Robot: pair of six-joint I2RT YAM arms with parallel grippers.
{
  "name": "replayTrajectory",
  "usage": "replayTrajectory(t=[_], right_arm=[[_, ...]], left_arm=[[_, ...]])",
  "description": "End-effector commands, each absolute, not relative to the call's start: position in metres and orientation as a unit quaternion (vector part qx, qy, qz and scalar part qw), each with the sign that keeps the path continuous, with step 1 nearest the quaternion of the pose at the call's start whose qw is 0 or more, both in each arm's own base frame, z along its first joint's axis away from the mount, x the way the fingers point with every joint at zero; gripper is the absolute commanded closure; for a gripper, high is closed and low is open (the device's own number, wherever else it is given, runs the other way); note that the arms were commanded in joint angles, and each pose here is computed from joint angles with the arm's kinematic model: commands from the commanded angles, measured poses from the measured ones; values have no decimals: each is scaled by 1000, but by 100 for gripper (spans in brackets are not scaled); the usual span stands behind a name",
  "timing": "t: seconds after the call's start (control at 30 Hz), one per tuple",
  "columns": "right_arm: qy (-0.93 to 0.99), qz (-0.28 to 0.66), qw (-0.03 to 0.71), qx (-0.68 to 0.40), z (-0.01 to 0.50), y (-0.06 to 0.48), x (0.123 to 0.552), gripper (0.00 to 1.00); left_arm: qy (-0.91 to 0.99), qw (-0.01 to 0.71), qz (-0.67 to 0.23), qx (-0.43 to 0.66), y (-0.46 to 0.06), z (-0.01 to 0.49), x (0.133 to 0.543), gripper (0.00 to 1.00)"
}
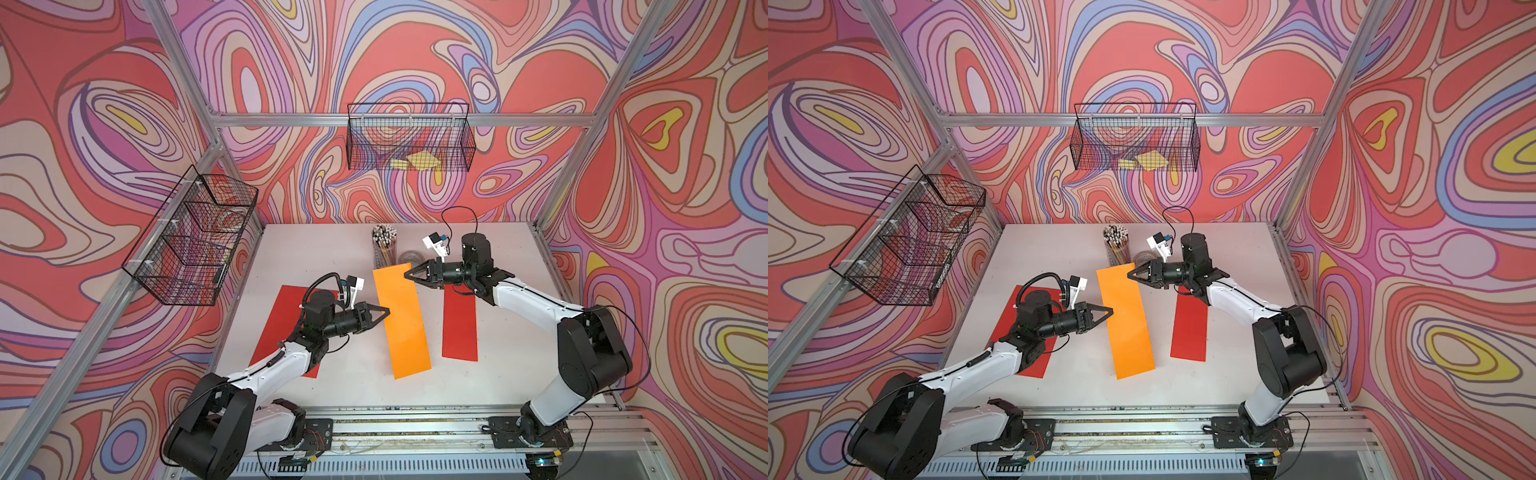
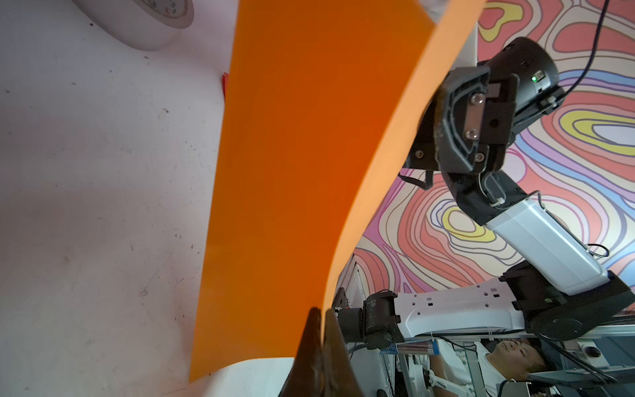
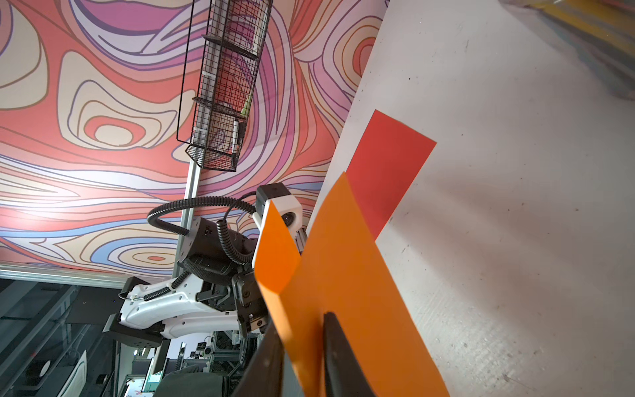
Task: Fold the rectangular paper in half along the long edge
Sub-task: Fold the paper.
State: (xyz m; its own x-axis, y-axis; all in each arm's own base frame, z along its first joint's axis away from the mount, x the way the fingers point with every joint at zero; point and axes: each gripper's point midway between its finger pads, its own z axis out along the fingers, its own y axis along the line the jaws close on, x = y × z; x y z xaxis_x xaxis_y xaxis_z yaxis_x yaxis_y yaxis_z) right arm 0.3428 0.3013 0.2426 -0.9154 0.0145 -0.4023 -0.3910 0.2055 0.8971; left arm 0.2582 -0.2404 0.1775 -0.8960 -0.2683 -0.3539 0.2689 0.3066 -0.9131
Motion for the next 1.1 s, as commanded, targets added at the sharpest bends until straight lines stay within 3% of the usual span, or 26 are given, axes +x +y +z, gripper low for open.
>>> replayTrajectory(t=[0.0,0.13,0.47,0.5,0.67,0.7,0.9,1.07], right_arm=[[757,617,171,-127,246,302,350,75],[753,620,178,-131,250,303,351,100],[750,620,188,-134,255,300,347,100],[749,620,189,-135,256,300,346,100],[751,620,186,-134,254,299,343,100],[754,617,184,-131,252,298,343,100],[779,594,173,-101,217,285,346,100],[791,590,154,-50,175,259,356,100]], left_arm=[[778,229,-585,6,-239,175,253,100],[780,226,-583,5,-238,173,252,100],[785,221,-578,-4,-238,166,255,100],[787,220,-576,-6,-238,163,255,95],[793,214,-570,-17,-239,155,261,38],[794,214,-569,-17,-239,154,263,31],[804,209,-557,-18,-240,152,267,1],[832,210,-513,-18,-228,143,259,1]])
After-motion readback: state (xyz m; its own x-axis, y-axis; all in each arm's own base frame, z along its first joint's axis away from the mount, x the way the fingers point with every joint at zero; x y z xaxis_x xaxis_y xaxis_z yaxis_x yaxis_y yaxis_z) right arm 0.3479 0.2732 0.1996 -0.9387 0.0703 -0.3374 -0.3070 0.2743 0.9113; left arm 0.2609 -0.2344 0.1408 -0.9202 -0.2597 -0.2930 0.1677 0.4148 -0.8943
